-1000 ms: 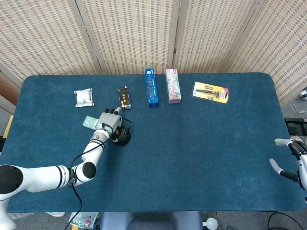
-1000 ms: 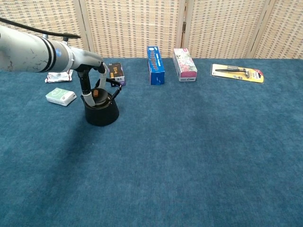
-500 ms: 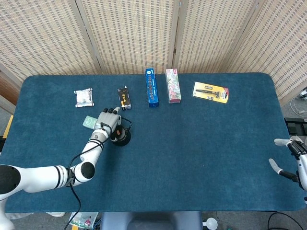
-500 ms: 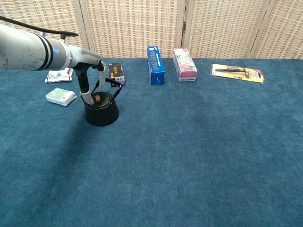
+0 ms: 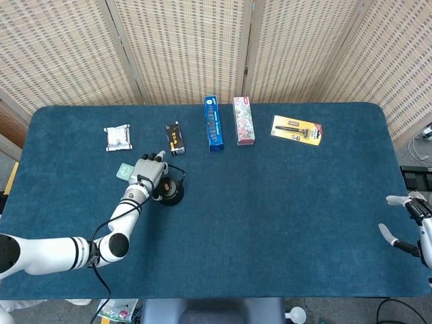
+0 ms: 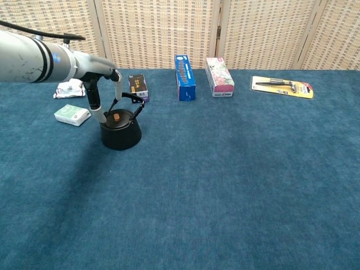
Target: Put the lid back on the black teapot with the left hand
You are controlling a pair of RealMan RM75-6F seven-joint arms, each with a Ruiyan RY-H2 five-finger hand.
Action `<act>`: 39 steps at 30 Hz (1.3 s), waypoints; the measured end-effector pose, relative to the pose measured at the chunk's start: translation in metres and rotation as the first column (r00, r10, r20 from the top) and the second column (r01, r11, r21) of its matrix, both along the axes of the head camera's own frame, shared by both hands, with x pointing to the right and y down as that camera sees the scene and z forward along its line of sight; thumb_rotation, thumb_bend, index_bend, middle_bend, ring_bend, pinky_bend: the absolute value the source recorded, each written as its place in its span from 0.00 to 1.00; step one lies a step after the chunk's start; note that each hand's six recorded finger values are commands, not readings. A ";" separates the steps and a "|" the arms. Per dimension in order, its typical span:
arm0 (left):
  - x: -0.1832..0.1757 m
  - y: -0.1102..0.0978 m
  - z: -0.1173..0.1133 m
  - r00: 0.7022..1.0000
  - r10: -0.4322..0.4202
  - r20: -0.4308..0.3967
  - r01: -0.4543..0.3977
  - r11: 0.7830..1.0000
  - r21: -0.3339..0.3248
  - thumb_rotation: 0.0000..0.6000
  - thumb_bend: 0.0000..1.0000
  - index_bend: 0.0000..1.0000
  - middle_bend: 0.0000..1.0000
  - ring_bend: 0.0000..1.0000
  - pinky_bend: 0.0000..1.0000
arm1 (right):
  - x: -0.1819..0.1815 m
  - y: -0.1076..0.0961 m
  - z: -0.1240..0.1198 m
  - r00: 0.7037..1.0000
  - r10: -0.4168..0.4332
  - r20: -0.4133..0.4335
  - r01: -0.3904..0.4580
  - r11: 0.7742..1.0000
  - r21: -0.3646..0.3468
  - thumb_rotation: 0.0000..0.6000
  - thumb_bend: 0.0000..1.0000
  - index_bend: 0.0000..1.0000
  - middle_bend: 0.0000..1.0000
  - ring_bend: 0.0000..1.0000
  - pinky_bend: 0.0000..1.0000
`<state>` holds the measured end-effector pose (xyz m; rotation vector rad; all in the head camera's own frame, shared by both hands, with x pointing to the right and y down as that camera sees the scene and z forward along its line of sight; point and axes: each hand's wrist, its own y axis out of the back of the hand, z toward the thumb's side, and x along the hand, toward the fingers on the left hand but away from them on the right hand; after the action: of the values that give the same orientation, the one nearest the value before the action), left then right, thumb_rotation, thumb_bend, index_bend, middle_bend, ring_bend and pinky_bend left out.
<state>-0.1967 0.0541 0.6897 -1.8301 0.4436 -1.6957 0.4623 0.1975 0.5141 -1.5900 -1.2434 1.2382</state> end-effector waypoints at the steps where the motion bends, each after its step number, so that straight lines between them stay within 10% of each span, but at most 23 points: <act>1: -0.002 0.002 -0.003 1.000 0.001 -0.001 -0.001 1.000 0.006 1.00 0.07 0.30 0.00 0.00 0.08 | 0.000 0.000 0.000 1.000 -0.001 -0.001 0.001 1.000 0.000 1.00 0.26 0.32 0.38 0.33 0.48; 21: -0.097 0.055 -0.071 1.000 -0.012 -0.020 0.016 0.980 0.201 1.00 0.07 0.32 0.00 0.00 0.11 | -0.006 0.000 0.005 0.999 -0.010 -0.032 0.010 1.000 -0.006 1.00 0.26 0.32 0.38 0.33 0.48; 39: -0.194 0.179 -0.119 0.993 -0.112 -0.039 0.118 0.938 0.327 1.00 0.07 0.34 0.00 0.00 0.11 | -0.019 0.001 0.015 0.997 -0.040 -0.070 0.039 0.999 -0.024 1.00 0.26 0.32 0.38 0.33 0.48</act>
<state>-0.3909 0.2334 0.5702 -1.6029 0.8053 -1.5681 0.4438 0.1989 0.5291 -1.5660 -1.1527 1.2760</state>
